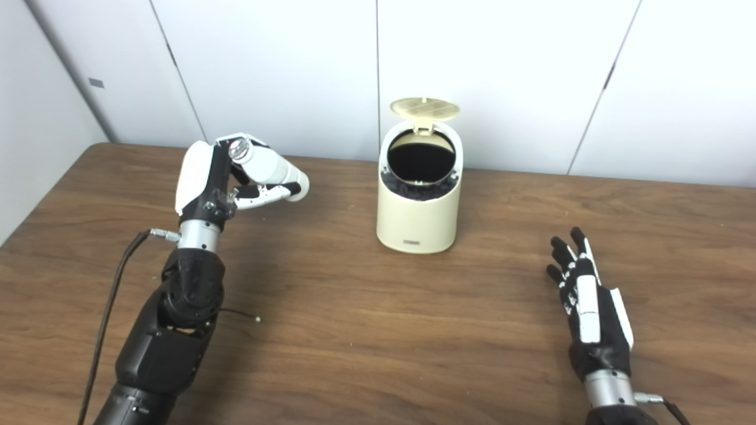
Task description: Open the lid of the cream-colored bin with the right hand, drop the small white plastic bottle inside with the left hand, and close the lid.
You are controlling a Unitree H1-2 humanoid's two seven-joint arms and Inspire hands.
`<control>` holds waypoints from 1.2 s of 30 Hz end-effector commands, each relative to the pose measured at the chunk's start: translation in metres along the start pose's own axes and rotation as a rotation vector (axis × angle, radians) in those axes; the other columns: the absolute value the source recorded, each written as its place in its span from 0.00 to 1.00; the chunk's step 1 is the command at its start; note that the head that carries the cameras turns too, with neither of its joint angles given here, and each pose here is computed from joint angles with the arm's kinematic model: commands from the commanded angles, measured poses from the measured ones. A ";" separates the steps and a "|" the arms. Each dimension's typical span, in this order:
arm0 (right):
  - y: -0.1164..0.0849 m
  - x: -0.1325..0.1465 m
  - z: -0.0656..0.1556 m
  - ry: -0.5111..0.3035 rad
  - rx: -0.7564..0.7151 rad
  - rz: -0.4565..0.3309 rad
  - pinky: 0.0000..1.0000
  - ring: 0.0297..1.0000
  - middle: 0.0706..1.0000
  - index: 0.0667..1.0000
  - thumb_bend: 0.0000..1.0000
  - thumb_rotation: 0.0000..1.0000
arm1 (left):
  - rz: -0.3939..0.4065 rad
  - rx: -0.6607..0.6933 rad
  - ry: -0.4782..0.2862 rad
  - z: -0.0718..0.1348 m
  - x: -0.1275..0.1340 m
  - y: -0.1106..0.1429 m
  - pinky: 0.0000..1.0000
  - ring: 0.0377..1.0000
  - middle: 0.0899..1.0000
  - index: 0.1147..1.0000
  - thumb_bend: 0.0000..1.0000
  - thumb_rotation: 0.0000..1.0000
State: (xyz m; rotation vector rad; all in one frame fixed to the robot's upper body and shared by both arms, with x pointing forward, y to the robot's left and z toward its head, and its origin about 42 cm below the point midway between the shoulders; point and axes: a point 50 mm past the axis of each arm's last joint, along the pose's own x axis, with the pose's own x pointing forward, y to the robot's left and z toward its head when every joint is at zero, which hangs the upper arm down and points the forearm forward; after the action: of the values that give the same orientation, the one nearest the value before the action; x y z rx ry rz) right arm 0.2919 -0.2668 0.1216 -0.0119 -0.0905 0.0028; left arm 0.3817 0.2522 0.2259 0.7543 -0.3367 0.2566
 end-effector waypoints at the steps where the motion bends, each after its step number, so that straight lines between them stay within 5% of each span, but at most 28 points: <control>1: 0.006 0.000 -0.002 -0.013 0.019 0.000 0.94 0.96 0.93 0.99 0.61 1.00 | 0.051 0.020 -0.127 0.034 0.016 0.016 0.33 0.38 0.43 0.43 0.47 0.00; 19: 0.023 0.001 -0.002 -0.010 0.027 0.006 0.92 0.97 0.94 0.99 0.63 1.00 | 0.047 0.071 -0.400 0.133 0.015 0.027 0.28 0.37 0.45 0.48 0.47 0.00; 27: 0.026 0.002 -0.003 -0.008 0.021 0.000 0.92 0.96 0.93 0.99 0.63 1.00 | 0.050 0.030 -0.459 0.151 0.020 0.019 0.29 0.37 0.44 0.50 0.46 0.00; 36: 0.027 0.004 -0.004 -0.008 0.033 -0.010 0.93 0.96 0.93 0.98 0.64 1.00 | 0.016 0.058 -0.464 0.148 0.038 -0.002 0.30 0.36 0.43 0.48 0.47 0.00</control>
State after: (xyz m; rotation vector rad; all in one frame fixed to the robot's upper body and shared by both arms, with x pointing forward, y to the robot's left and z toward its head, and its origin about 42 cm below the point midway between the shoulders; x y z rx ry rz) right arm 0.2955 -0.2461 0.1217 -0.0010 -0.0951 -0.0075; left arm 0.3834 0.1585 0.3144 0.8686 -0.6684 0.0754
